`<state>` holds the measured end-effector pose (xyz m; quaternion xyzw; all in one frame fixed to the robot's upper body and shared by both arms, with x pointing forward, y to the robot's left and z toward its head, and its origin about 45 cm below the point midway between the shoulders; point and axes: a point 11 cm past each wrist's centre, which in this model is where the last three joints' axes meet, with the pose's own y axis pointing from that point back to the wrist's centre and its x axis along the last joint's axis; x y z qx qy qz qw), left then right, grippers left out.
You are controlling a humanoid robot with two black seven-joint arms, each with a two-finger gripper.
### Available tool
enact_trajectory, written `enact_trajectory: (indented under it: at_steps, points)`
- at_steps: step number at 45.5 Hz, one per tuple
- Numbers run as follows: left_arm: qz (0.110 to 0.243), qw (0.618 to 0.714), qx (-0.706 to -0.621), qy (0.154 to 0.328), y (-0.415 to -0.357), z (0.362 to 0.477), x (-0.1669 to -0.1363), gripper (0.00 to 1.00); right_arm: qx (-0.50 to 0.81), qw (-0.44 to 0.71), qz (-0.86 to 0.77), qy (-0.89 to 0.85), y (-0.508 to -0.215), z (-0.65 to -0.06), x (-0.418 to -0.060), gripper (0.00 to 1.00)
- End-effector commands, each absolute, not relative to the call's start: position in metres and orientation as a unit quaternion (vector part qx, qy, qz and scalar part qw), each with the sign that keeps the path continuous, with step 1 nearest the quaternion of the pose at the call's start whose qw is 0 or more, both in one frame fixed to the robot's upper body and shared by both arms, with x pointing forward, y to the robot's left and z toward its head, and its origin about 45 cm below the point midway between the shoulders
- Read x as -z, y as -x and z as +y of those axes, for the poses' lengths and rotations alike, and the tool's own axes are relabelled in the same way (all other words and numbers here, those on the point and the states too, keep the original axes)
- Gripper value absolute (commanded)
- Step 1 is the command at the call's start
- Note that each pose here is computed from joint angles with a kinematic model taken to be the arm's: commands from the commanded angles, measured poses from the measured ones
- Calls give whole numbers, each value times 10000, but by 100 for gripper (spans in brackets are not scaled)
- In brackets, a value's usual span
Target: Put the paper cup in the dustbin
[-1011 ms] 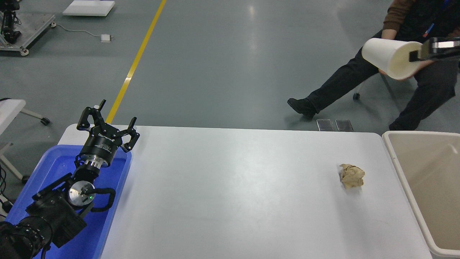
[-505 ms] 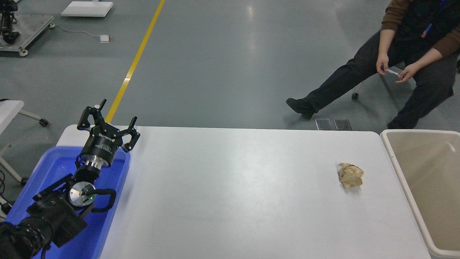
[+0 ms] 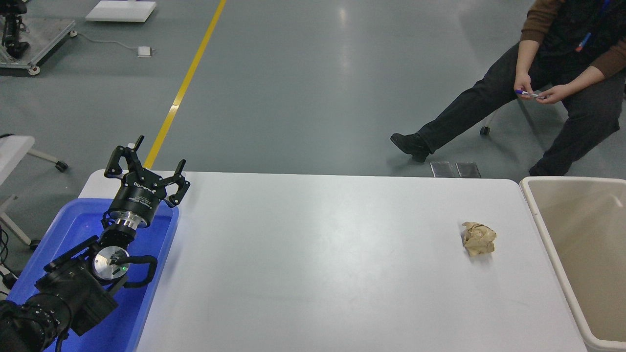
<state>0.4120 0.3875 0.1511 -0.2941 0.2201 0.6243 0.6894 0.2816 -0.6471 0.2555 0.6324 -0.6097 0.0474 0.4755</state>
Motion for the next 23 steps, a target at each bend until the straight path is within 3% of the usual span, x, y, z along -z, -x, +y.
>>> enact_trajectory:
  at_steps: [1,16,23]
  points:
    - [2201,6896,-6243,2937,-4120,3875,-1510,100,-142,4713,-6473,-5989,-2689,-6443,-1776,0]
    - [2198,6895,-6241,2947,-4125,3874,-1517,100,289,4428,-6933,-5678,-2570,-6235,-1145,0]
    - [2196,6899,-6239,2942,-4125,3873,-1516,100,666,4098,-7281,-5455,-2552,-6196,-1042,0]
